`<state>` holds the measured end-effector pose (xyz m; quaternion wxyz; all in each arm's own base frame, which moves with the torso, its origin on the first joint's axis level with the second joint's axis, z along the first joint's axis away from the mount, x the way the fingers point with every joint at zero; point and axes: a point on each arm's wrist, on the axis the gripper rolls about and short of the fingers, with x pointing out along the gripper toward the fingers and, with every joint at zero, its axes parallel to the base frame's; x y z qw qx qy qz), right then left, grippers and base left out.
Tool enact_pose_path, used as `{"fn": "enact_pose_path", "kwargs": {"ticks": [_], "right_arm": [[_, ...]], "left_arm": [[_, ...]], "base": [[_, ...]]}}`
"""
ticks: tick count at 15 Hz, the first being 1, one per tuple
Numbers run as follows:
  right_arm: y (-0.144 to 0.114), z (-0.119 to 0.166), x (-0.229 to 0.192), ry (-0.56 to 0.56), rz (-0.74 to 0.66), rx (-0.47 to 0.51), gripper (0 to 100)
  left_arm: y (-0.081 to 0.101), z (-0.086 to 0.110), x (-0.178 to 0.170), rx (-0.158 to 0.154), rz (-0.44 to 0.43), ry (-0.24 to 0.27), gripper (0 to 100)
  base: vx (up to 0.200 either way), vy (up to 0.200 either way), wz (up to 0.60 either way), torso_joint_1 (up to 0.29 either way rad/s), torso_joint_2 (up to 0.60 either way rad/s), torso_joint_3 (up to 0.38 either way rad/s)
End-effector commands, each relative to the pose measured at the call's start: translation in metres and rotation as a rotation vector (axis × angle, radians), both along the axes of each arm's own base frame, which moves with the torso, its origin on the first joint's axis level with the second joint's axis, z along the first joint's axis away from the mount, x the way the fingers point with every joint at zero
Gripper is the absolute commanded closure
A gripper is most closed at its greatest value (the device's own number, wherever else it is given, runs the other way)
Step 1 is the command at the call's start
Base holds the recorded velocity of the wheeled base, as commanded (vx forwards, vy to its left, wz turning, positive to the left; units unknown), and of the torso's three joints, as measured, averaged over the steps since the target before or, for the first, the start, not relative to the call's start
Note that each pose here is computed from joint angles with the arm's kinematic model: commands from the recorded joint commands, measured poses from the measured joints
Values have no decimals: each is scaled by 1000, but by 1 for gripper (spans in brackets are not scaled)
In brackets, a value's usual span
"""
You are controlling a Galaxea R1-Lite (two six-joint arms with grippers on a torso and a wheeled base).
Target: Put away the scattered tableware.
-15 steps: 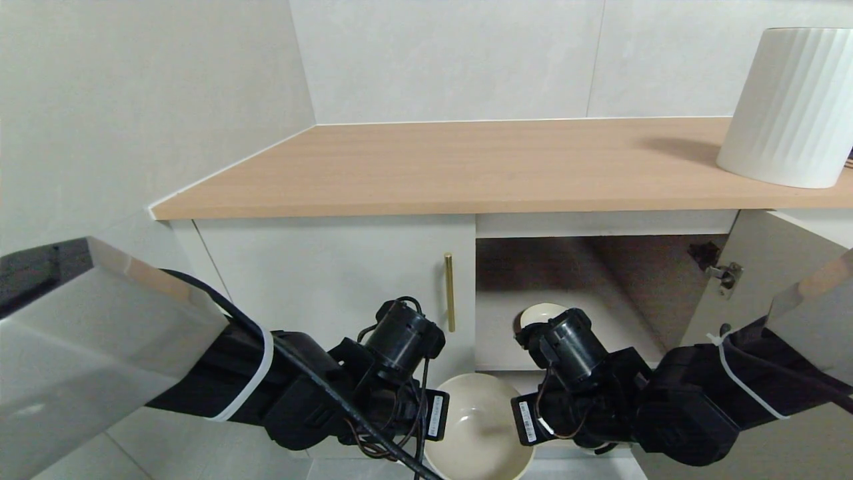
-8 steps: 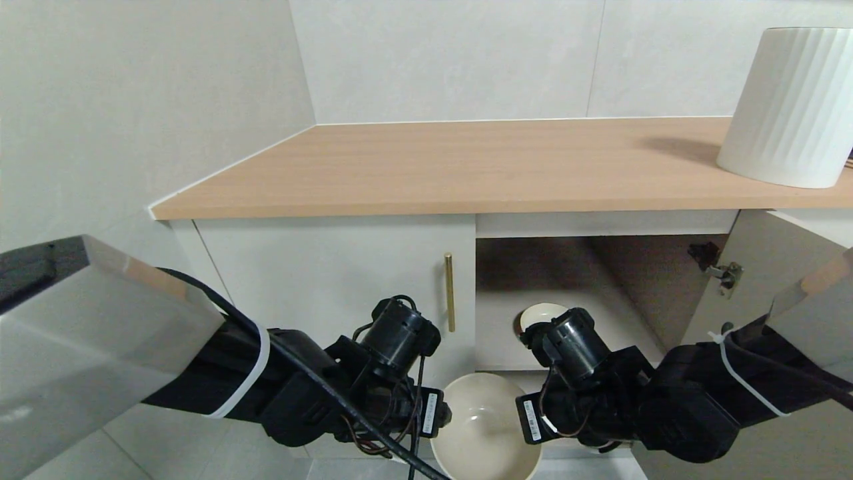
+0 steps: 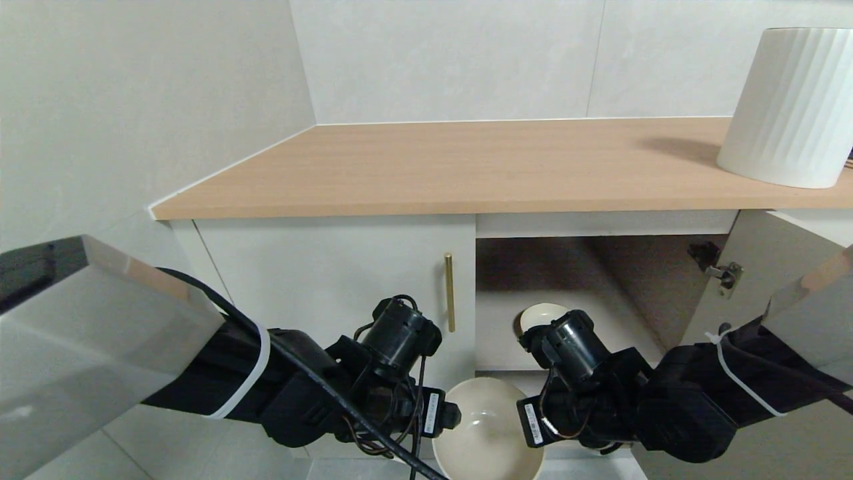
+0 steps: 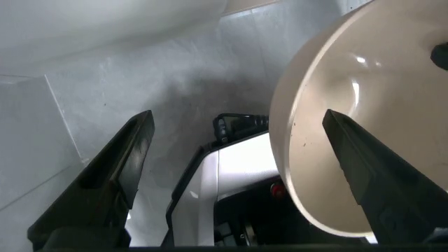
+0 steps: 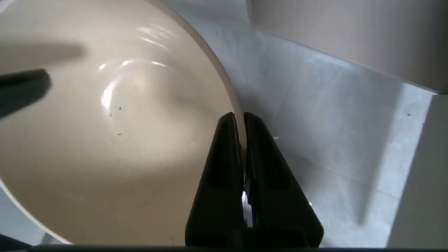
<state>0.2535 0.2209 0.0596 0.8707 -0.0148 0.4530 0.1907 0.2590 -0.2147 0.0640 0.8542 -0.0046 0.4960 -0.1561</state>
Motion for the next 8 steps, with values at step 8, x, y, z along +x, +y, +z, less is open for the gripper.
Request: {"fn": "enact_pose_path", "kwargs": {"ticks": [8], "right_arm": [[-65,-6,68,-73,-334,-91,100]], "left_arm": [[1,7,-1,-12,2,-16,0]], "base": [[0,0,0,0,0,0]]}}
